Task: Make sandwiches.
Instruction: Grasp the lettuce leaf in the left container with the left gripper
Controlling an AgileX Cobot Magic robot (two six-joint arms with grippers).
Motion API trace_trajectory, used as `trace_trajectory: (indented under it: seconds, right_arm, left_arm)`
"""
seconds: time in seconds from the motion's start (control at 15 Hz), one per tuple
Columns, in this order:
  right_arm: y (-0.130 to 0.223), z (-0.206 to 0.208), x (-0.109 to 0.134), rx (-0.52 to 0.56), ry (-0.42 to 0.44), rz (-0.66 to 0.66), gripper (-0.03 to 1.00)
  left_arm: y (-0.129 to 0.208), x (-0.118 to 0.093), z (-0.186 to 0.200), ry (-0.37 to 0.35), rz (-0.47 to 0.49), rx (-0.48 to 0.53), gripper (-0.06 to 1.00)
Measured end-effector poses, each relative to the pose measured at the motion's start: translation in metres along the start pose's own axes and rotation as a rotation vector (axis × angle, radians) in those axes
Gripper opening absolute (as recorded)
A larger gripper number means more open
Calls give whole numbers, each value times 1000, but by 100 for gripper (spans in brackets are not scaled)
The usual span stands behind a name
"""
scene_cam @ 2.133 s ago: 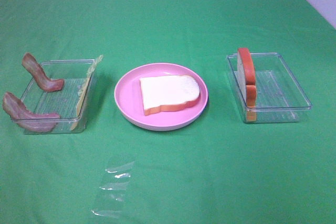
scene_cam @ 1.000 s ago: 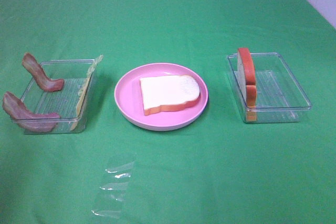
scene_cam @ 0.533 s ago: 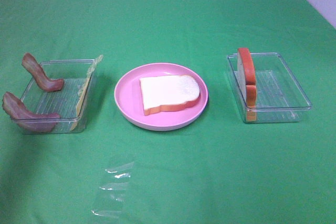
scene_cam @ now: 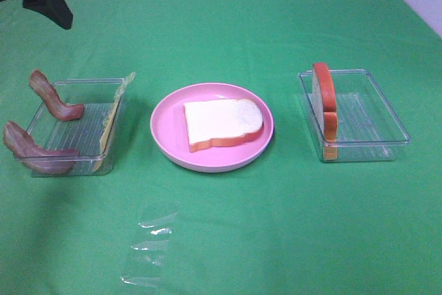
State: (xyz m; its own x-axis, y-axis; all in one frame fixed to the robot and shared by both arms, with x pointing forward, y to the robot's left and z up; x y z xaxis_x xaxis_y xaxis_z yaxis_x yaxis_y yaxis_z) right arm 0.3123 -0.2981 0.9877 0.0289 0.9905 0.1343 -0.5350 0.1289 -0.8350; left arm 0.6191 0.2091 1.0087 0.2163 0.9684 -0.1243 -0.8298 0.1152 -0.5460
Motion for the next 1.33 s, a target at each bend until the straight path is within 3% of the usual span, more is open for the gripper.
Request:
trace_trajectory:
  seconds: [0.4, 0.47, 0.8, 0.93, 1.33]
  right_arm:
    - [0, 0, 0, 0, 0, 0, 85]
    - [0, 0, 0, 0, 0, 0, 85]
    - [0, 0, 0, 0, 0, 0, 85]
    - [0, 0, 0, 0, 0, 0, 85]
    - [0, 0, 0, 0, 0, 0, 85]
  left_arm:
    - [-9, -36, -60, -53, -52, 180, 97]
    - [-13, -39, -84, -76, -47, 201, 97]
    - [-16, -41, -140, -71, -2, 248, 97]
    - [-19, -44, -169, -59, 12, 258, 92]
    - [-14, -43, -183, -59, 15, 276, 89]
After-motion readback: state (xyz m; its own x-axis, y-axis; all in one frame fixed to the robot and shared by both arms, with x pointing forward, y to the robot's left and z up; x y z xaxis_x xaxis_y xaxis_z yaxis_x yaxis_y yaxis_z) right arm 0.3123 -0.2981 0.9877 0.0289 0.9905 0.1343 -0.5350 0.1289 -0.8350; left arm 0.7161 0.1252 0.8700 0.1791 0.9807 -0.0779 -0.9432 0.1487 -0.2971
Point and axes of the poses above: a point on each arm's last joint axis where the gripper is mounted, z pointing back along that axis away from the gripper, x along the wrist's bending axis when the last joint is at zero, y = z × x, the point moved 9 cm from there along -z, pointing out along that axis toward the gripper, and after that the axes turned 11 degrees about -z, right-handed, at the moved point
